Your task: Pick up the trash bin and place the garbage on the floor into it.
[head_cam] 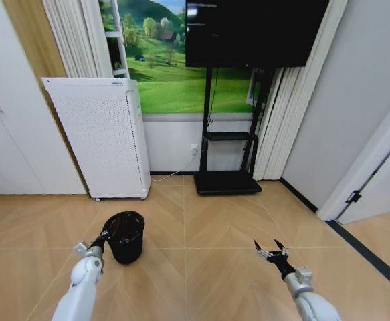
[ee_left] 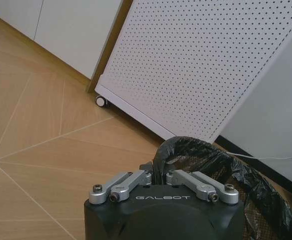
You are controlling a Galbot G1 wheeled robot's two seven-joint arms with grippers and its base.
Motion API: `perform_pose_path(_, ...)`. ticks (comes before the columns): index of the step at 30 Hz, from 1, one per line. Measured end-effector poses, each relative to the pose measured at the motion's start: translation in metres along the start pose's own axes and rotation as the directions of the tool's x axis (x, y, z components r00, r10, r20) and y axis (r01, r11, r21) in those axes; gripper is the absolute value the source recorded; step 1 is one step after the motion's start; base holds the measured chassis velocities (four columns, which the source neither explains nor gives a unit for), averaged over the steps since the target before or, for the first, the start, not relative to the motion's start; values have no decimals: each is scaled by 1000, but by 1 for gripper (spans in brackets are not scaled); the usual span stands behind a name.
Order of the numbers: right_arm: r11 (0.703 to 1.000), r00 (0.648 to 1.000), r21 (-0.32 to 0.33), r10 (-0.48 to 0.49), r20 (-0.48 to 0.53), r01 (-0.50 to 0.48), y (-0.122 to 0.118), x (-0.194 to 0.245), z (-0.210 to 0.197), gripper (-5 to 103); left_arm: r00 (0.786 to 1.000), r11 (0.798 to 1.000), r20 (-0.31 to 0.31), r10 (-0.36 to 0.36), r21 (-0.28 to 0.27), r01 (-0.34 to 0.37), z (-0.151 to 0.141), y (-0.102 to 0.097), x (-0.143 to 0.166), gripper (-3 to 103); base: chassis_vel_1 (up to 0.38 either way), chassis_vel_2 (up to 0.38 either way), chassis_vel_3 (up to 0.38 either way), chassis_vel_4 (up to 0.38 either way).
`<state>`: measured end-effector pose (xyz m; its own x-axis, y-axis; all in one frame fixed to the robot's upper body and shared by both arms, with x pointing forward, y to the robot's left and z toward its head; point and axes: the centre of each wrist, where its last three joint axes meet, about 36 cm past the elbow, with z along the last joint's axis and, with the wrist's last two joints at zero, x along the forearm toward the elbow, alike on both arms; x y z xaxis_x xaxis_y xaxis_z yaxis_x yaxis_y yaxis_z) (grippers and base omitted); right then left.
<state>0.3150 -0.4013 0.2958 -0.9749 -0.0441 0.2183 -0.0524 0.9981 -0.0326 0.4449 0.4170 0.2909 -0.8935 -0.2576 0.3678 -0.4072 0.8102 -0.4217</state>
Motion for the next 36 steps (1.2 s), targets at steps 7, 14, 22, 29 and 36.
perform_pose_path(7, 1000, 1000, -3, 5, 1, -5, 7, -1, 1, 100, 1000, 1000, 3, 10, -2, -10, -7, 8, -13, 7, 0, 0, 0, 0)
perform_pose_path(14, 1000, 1000, -9, 5, -5, -5, 16, -3, 1, 100, 999, 999, 3, 35, -5, -35, -12, 8, -33, 7, 0, 0, 0, 0)
perform_pose_path(22, 1000, 1000, -22, 22, -8, -22, 19, -5, -2, 100, 999, 999, -12, 44, -12, -44, -5, 4, -42, 16, 0, 0, 0, 0)
perform_pose_path(29, 999, 1000, -28, 22, -13, -22, 21, -6, -3, 100, 999, 999, -16, 49, -20, -50, -2, 1, -43, 38, 0, 0, 0, 0)
perform_pose_path(36, 999, 1000, -31, 21, -10, -21, 24, -9, -8, 100, 998, 998, -10, 55, -33, -55, -9, 2, -43, 65, 0, 0, 0, 0)
